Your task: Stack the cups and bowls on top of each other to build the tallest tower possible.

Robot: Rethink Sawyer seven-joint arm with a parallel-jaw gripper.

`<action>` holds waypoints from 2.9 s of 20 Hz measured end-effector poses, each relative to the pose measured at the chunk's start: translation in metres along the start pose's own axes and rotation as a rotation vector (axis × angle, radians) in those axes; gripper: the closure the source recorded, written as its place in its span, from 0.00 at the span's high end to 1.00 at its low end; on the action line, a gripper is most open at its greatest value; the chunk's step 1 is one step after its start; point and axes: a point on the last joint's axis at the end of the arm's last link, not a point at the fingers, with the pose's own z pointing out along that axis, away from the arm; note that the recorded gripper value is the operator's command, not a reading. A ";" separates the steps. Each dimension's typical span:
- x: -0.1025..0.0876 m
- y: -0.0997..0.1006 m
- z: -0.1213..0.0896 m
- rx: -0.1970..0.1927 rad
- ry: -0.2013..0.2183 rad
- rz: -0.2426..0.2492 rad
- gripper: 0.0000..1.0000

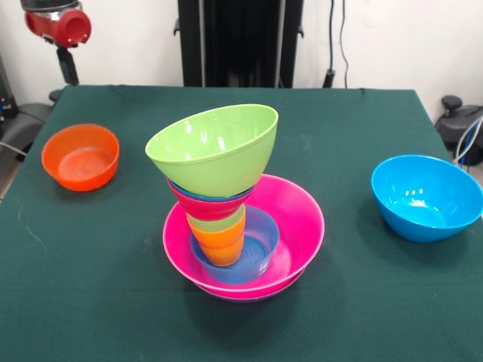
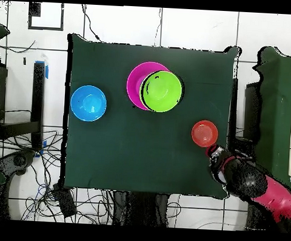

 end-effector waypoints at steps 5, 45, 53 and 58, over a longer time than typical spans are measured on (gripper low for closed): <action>0.011 0.002 0.006 -0.007 0.027 -0.002 1.00; 0.027 0.065 0.075 -0.186 0.101 -0.029 1.00; 0.001 0.071 0.069 -0.198 0.050 -0.033 1.00; -0.017 0.069 0.058 -0.194 0.008 -0.033 1.00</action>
